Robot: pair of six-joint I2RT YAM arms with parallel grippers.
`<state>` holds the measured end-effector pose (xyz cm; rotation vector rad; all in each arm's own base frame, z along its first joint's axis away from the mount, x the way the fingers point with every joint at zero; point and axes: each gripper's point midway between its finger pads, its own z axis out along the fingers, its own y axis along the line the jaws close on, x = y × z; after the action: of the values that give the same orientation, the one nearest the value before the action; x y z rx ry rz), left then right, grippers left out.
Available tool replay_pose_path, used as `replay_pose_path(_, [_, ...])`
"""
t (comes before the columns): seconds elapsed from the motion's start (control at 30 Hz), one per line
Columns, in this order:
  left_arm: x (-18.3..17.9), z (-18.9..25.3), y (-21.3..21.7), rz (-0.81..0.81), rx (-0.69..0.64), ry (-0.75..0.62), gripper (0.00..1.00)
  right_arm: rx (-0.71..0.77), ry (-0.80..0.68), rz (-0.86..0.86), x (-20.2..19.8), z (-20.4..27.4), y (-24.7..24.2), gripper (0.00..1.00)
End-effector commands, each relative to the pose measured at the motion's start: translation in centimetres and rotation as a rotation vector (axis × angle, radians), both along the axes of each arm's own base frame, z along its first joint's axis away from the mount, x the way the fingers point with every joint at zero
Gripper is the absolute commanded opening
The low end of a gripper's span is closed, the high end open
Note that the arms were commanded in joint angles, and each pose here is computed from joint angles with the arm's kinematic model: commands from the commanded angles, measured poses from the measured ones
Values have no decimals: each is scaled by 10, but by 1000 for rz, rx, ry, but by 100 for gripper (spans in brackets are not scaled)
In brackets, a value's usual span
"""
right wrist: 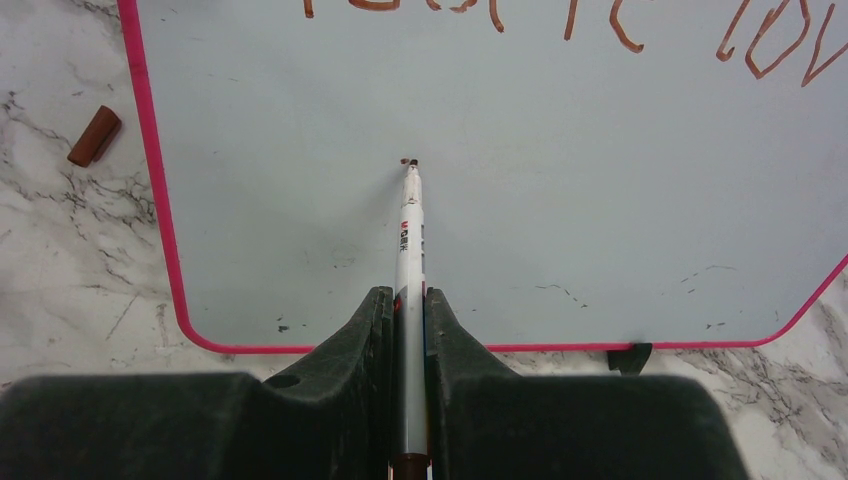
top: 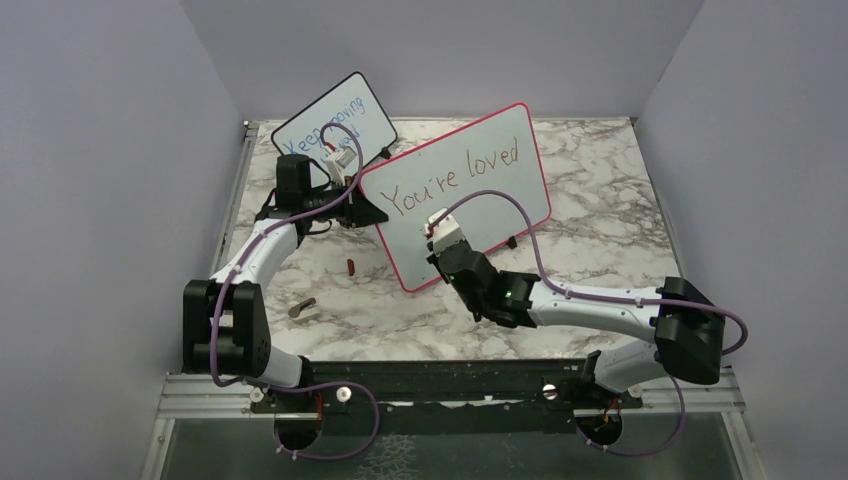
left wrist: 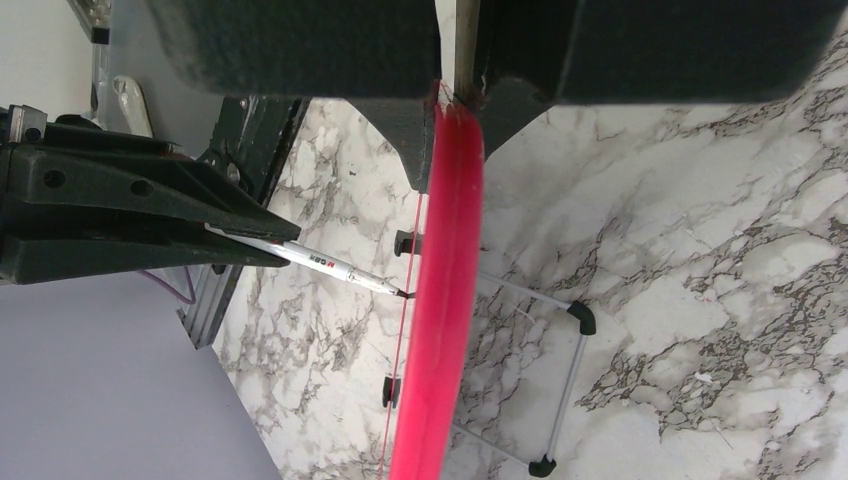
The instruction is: Write a sentence on the whiteboard
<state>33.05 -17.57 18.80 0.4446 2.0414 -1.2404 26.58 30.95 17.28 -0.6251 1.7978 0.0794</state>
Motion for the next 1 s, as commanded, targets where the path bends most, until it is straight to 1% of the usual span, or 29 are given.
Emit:
replay_pose_path(0.0, [7, -18, 13, 94, 70, 41, 0, 26, -6, 31, 0, 5, 13, 0])
replay_pose_path(0.43, [7, -18, 13, 96, 70, 44, 0, -21, 47, 120, -12, -7, 15, 1])
replay_pose_path(0.83, [7, -19, 14, 97, 74, 42, 0, -90, 87, 117, -19, -25, 2, 0])
replay_pose_path(0.87, [7, -19, 14, 97, 75, 42, 0, -116, 99, 112, -20, -30, -3, 1])
replay_pose_path(0.97, [7, -19, 13, 97, 75, 45, 0, -109, 112, 89, -22, -34, -8, 0])
